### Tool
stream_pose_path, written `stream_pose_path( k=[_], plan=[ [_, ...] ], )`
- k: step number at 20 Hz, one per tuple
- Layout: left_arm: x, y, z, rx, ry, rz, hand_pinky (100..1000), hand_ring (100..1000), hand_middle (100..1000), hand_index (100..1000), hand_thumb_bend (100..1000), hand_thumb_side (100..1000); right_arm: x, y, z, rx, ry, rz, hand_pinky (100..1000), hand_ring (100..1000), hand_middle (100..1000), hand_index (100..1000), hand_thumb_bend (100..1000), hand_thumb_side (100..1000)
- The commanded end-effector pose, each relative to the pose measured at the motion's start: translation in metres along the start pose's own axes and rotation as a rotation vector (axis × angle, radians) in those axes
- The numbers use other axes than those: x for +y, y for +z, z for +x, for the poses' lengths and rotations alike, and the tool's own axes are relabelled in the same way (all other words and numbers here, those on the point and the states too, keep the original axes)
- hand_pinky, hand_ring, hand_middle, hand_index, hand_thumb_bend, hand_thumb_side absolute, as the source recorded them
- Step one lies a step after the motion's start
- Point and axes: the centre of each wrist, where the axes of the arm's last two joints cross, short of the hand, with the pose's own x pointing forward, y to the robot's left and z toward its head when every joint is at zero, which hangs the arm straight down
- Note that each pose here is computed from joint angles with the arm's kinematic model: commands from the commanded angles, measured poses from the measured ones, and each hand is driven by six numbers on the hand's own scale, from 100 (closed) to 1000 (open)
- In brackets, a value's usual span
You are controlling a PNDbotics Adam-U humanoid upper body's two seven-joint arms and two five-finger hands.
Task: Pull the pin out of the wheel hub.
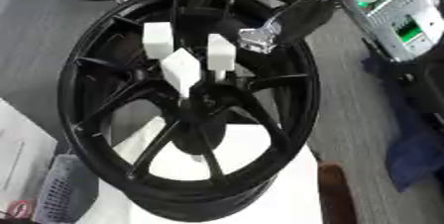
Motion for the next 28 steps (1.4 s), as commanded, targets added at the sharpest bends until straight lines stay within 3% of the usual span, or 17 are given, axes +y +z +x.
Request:
stream_pose_path(
  k=[1,5,6,7,14,15,16,21,28],
  plan=[
    [0.006,-0.003,0.005,-0.016,-0.02,0.003,616,662,578,749,100,840,-0.006,0.003,-0.004,-0.097,0.195,0.206,871,824,798,865,100,682],
    [0.007,-0.003,0.004,-0.015,-0.025,0.004,617,662,578,749,100,839,-0.004,0.001,-0.007,-0.083,0.241,0.246,873,839,802,878,100,739],
    [0.007,-0.003,0.004,-0.014,-0.027,0.005,617,661,578,748,100,839,-0.003,0.001,-0.007,-0.08,0.252,0.255,872,841,807,891,100,676],
    [0.007,-0.003,0.003,-0.014,-0.029,0.005,617,661,578,748,100,839,-0.004,0.001,-0.008,-0.077,0.263,0.261,872,841,808,891,100,668],
    [0.007,-0.002,0.003,-0.011,-0.031,0.006,617,661,578,748,100,840,-0.004,0.001,-0.009,-0.07,0.287,0.274,872,842,808,892,100,680],
    [0.007,-0.002,0.002,-0.01,-0.032,0.007,617,661,577,747,100,842,-0.004,0.001,-0.009,-0.069,0.288,0.279,890,854,811,898,100,635],
    [0.007,-0.002,0.002,-0.007,-0.032,0.006,618,661,577,746,100,845,-0.001,0.0,-0.01,-0.066,0.284,0.29,897,862,804,896,100,505],
    [0.007,-0.001,0.001,-0.001,-0.031,0.004,618,660,577,746,100,846,0.006,-0.001,-0.014,-0.052,0.22,0.29,922,874,807,910,100,300],
    [0.008,-0.001,-0.001,0.004,-0.03,0.004,619,660,576,746,100,850,0.005,-0.002,-0.012,-0.019,0.208,0.299,936,888,820,919,100,364]
  ],
)
